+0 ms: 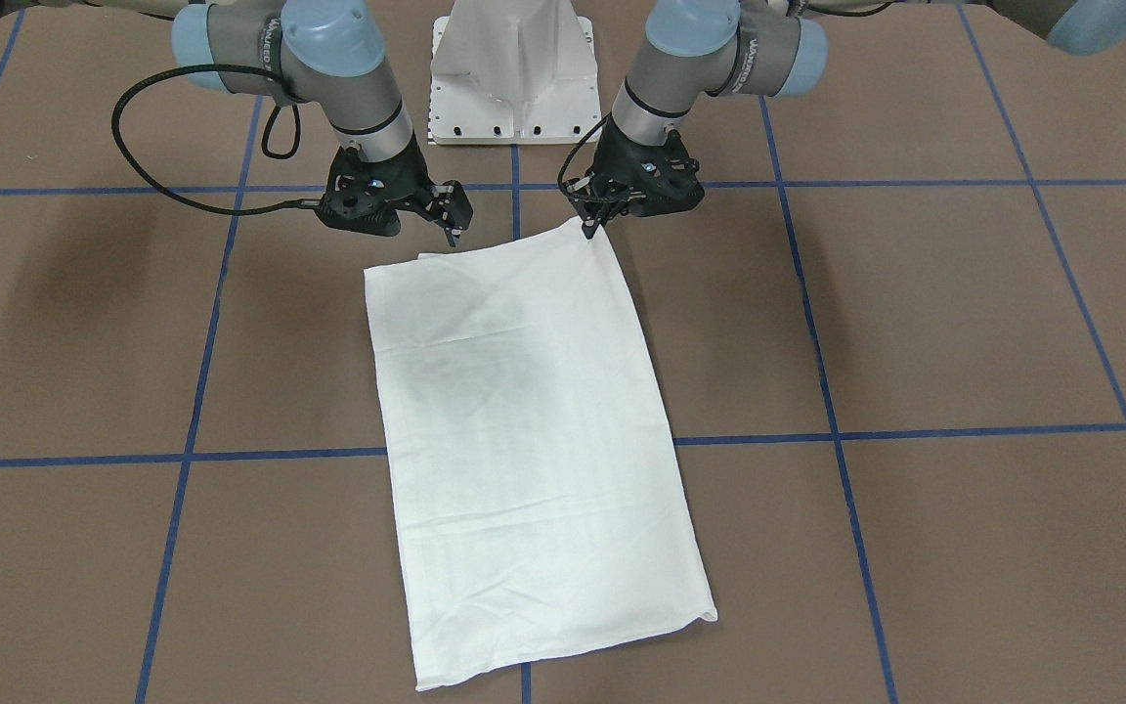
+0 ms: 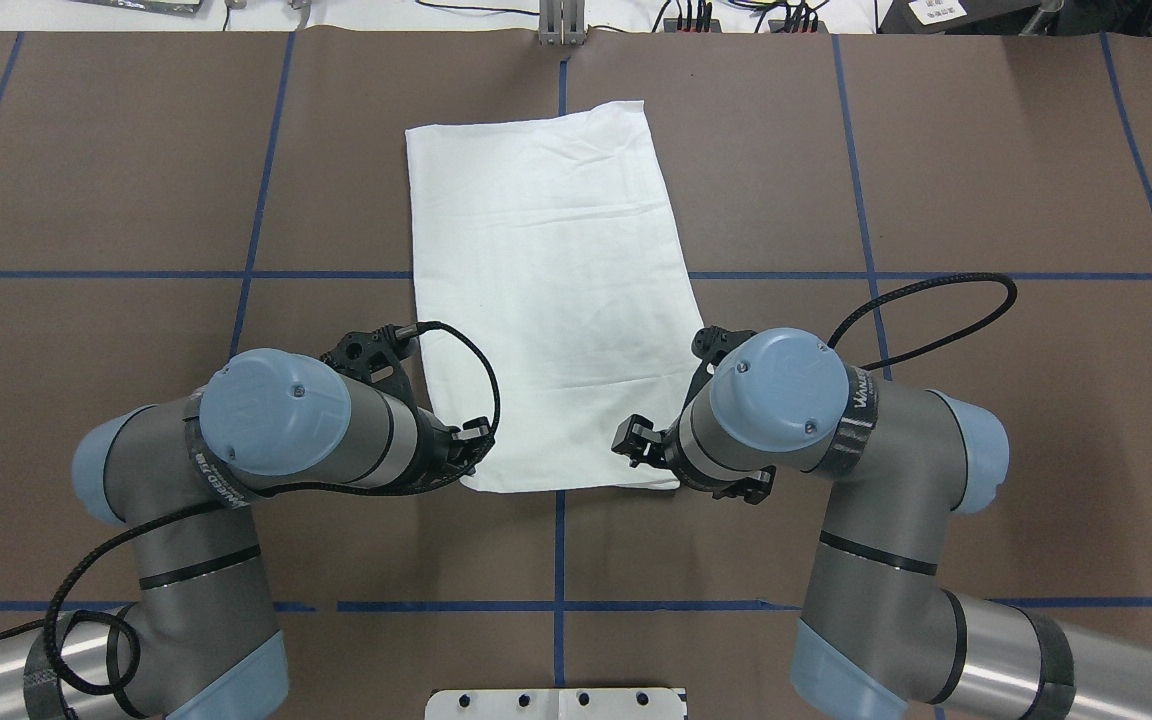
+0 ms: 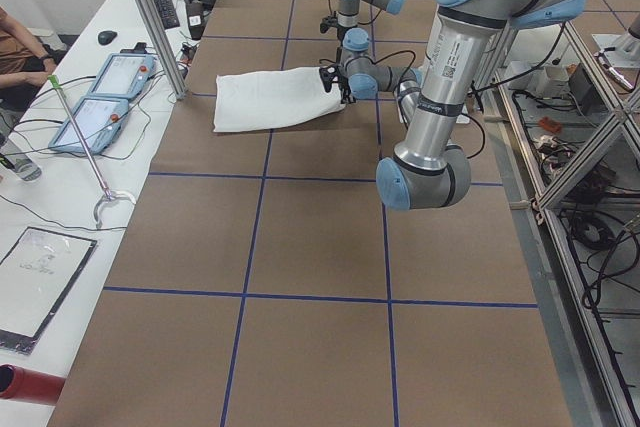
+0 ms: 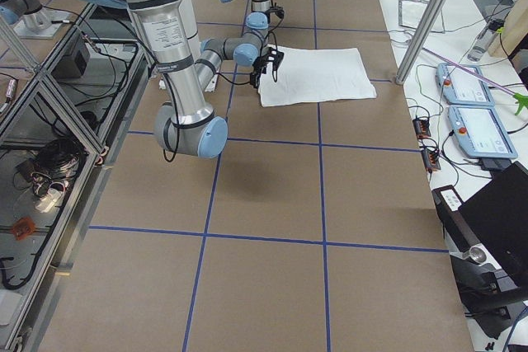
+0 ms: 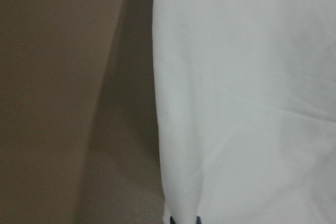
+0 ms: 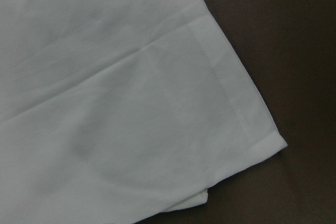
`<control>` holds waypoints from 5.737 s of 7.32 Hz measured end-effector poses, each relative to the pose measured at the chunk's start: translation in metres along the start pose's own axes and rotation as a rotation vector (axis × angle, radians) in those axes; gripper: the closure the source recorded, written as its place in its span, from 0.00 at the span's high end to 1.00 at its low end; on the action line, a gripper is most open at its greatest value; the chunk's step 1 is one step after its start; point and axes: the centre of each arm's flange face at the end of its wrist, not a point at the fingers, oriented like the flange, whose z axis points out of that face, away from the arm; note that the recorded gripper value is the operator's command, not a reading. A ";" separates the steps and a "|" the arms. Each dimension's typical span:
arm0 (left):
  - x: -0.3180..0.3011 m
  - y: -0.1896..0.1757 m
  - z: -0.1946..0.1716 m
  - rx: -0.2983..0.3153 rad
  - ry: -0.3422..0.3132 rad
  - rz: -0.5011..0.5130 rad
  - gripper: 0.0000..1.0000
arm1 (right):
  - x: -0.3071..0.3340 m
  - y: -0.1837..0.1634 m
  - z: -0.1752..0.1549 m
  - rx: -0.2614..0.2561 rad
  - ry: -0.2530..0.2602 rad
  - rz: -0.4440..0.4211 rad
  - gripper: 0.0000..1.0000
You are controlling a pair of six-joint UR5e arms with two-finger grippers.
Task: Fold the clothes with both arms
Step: 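Lower both grippers to the near corners of the folded shirt, then grasp the near corners with both grippers and lift them, then carry the near edge with both grippers over to the far edge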
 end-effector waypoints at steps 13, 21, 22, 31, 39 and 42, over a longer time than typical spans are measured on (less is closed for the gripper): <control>0.000 -0.005 0.000 0.007 0.000 -0.002 0.00 | -0.007 -0.014 0.054 0.057 0.088 0.097 1.00; 0.001 -0.011 -0.002 0.016 0.002 -0.004 0.00 | -0.013 -0.010 0.053 0.051 0.081 0.090 0.05; 0.001 -0.011 -0.002 0.016 0.003 -0.004 0.00 | -0.017 -0.009 0.051 0.049 0.075 0.088 0.00; 0.012 0.040 -0.034 -0.095 0.068 -0.003 0.00 | 0.005 0.034 -0.049 -0.110 -0.025 0.100 0.00; -0.002 0.065 -0.099 -0.128 0.107 0.027 0.00 | -0.001 0.038 -0.097 -0.135 -0.079 0.023 0.00; 0.021 -0.028 -0.093 0.008 0.123 -0.014 0.00 | -0.018 -0.025 -0.087 0.008 -0.069 -0.021 0.00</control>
